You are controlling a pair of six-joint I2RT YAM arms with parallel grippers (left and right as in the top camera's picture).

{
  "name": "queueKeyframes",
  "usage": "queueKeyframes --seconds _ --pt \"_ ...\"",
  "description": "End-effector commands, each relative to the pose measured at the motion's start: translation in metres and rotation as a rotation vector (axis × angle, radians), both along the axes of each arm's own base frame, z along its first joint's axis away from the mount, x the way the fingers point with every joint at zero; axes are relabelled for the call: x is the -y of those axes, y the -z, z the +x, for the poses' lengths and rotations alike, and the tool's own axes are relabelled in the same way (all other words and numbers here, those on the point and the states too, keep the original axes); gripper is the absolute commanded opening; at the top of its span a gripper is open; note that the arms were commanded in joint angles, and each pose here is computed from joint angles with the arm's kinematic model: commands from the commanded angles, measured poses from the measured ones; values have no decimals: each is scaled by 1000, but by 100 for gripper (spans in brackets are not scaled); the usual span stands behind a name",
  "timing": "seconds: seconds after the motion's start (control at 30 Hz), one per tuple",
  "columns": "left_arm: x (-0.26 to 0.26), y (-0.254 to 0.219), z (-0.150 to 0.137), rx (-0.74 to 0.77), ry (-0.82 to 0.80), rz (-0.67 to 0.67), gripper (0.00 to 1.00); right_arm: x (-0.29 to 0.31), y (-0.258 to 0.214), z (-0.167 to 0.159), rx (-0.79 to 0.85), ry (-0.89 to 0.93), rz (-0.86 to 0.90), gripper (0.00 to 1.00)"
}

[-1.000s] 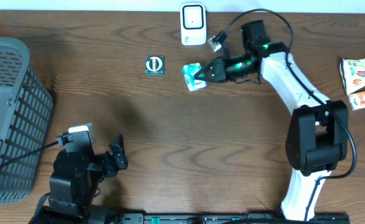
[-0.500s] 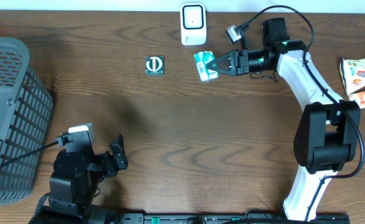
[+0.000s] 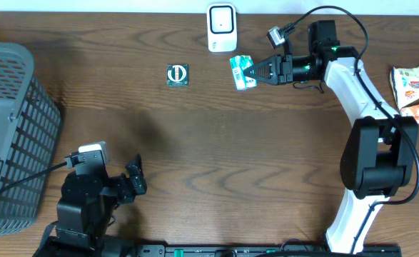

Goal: Scan the item barcode
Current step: 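Hold the teal tissue pack right of the scanner and rotate it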

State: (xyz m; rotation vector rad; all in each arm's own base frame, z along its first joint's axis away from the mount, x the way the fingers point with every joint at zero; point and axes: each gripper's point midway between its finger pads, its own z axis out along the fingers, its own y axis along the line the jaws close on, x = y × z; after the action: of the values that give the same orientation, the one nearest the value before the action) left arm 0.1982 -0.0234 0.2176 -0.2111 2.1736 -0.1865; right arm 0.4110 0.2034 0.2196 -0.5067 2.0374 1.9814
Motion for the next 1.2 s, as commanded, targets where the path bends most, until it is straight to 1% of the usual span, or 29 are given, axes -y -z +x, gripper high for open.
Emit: queueKeyframes --seconds 0.0,0.97,1.17 --pt "-2 0 0 3 -14 2 98 1 -10 -4 31 -11 34 1" --pt "-2 0 0 3 -14 3 98 -9 -8 -8 31 -31 24 1" --pt "-2 0 0 3 -14 2 98 -16 -3 -10 34 -38 -7 1"
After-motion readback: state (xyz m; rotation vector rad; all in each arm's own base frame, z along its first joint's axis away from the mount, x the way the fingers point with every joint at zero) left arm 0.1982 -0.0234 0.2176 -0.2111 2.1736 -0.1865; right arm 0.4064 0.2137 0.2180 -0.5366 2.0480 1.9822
